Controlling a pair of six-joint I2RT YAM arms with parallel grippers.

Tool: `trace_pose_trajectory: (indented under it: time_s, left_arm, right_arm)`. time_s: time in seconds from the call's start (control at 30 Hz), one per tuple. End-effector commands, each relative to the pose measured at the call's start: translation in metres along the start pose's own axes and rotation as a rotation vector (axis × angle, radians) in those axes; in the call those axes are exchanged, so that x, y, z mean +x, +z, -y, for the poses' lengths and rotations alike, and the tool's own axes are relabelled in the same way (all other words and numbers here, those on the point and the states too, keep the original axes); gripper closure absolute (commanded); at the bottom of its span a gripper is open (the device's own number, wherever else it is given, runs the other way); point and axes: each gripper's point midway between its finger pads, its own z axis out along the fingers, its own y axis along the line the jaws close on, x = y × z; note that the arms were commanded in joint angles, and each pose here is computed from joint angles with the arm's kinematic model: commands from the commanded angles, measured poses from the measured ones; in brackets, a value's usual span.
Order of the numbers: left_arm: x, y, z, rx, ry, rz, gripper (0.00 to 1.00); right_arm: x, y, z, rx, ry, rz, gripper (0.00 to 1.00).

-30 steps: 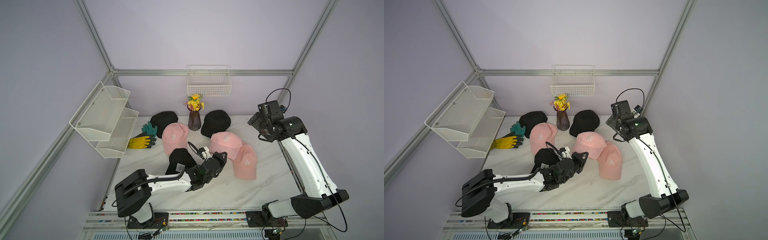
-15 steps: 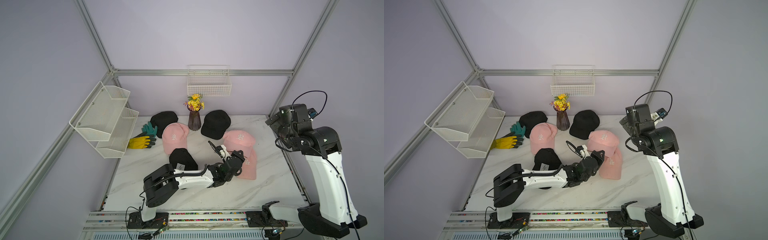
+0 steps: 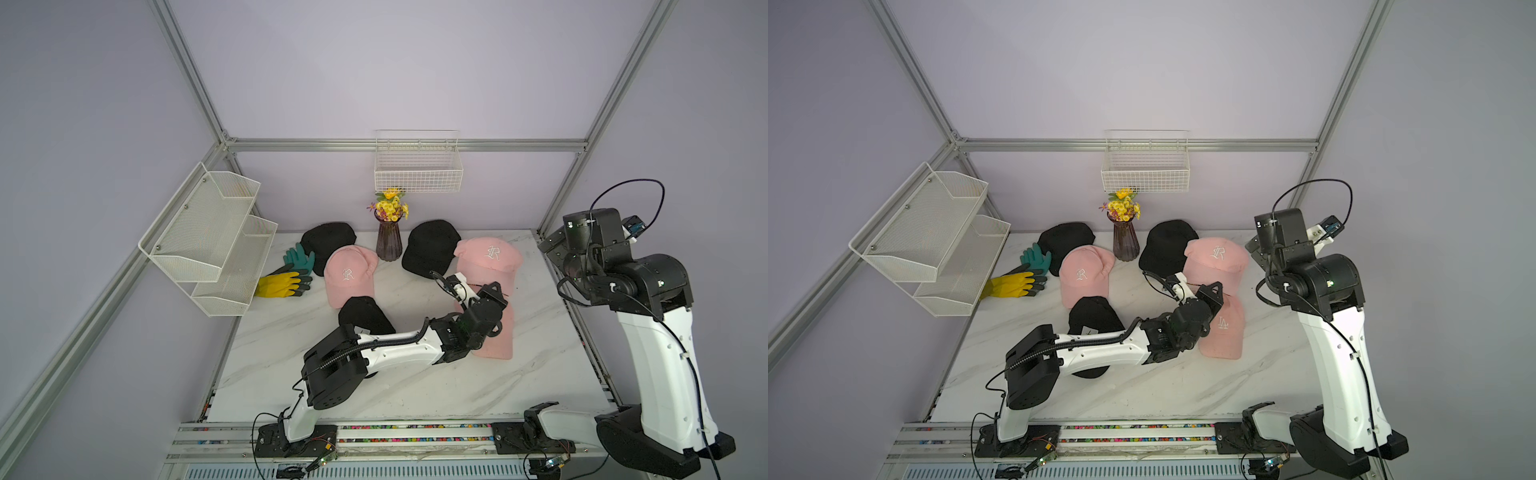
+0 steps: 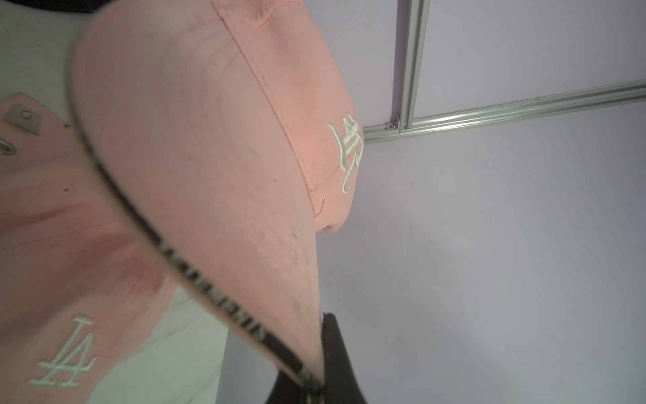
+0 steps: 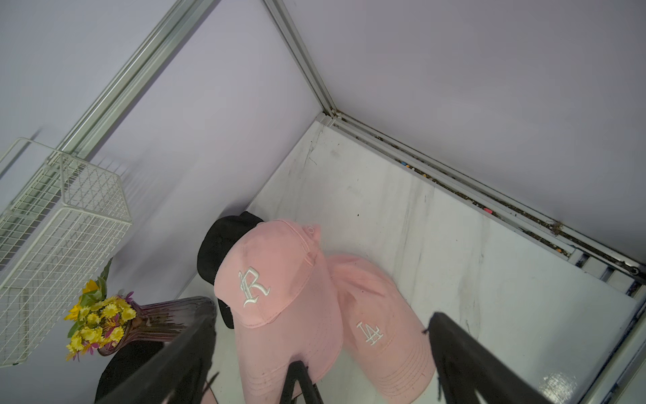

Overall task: Stack the baseball caps by color
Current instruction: Place the baseball cap on the baseball cap.

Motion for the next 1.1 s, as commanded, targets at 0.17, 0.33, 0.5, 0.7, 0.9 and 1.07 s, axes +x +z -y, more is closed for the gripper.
trace_pose_trajectory:
  time_s: [0.17, 0.33, 0.5, 0.7, 0.9, 1.07]
  left_arm:
    - [0.009, 0.035, -0.043, -0.042, 0.025, 0.002, 1.00]
    - [0.025, 0.035, -0.067, -0.088, 0.058, -0.035, 1.00]
    - [0.041, 0.028, -0.079, -0.116, 0.042, -0.072, 1.00]
    - [0.047, 0.020, -0.092, -0.137, -0.028, -0.068, 1.00]
    - [0.062, 0.015, -0.079, -0.079, -0.044, -0.095, 0.61]
    - [0.062, 0.005, -0.052, 0.041, 0.095, -0.104, 0.12]
  right_arm:
    - [-0.015, -0.016, 0.013, 0.003, -0.048, 0.054, 0.03]
    - [-0.010, -0.016, 0.015, -0.003, -0.061, 0.035, 0.03]
    - [-0.008, -0.015, 0.014, -0.007, -0.075, 0.025, 0.03]
    - [-0.004, -0.013, 0.016, -0.004, -0.089, 0.013, 0.03]
    - [0.001, -0.009, 0.012, -0.011, -0.111, -0.005, 0.03]
    - [0.005, -0.003, 0.011, 0.006, -0.181, -0.010, 0.03]
